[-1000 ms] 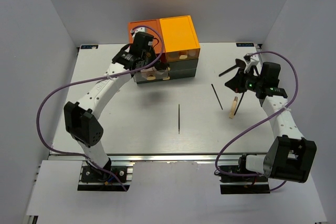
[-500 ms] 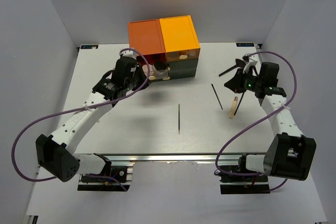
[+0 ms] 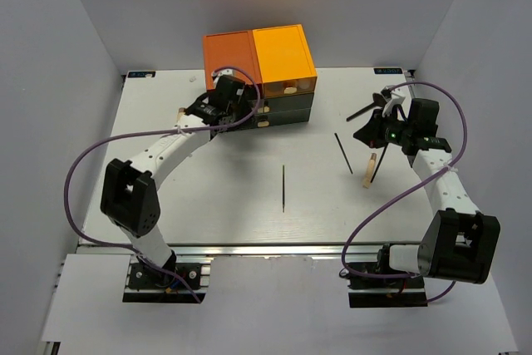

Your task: Organize the makeup

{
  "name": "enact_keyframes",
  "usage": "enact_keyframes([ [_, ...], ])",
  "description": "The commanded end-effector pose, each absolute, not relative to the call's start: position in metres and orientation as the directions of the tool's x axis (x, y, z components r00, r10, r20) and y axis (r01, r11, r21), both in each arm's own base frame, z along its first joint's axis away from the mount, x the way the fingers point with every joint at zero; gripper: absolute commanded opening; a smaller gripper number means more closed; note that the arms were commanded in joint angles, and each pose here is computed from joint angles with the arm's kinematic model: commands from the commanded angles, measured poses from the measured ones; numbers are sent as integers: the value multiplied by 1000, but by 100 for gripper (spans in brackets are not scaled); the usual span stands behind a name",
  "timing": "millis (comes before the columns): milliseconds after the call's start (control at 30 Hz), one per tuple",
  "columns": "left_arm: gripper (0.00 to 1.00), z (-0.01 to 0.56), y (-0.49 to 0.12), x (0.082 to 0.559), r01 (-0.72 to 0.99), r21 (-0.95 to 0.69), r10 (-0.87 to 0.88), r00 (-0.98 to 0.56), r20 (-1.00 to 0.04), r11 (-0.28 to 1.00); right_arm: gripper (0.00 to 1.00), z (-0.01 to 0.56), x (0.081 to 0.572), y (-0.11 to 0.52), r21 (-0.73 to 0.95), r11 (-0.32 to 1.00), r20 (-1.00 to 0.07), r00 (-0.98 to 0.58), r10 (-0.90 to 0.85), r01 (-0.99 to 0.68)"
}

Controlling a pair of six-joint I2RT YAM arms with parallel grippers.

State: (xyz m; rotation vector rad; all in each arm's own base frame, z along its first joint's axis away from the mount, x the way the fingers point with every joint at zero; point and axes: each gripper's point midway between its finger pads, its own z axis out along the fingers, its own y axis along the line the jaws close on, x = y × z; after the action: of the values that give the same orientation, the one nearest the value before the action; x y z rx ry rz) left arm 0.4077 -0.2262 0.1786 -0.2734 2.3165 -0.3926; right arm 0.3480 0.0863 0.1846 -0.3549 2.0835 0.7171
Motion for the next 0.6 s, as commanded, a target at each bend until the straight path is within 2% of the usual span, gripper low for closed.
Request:
enact_keyframes([
  [0,55,227,-218,443,-86,-392,-370,-559,-742,916,0,193,347,86,316,795,-848,-530,-9,-518],
  [167,54,229,-214,475,-114,-401,-398,-529,-750,909,0,192,347,86,314,795,-848,-530,-11,-519],
  [433,50,225,-208,486,-151,-410,-427,-501,-753,900,0,192,346,87,314,793,-848,-531,-14,-522],
  [500,32,222,-211,484,-138,-421,-428,-511,-745,897,0,192,343,89,310,781,-851,-525,-26,-542],
  [533,19,229,-215,484,-101,-434,-422,-505,-753,895,0,193,341,91,307,769,-854,-518,-38,-561],
  [567,0,231,-228,479,-39,-465,-412,-532,-740,885,0,197,338,94,296,748,-863,-501,-57,-594],
])
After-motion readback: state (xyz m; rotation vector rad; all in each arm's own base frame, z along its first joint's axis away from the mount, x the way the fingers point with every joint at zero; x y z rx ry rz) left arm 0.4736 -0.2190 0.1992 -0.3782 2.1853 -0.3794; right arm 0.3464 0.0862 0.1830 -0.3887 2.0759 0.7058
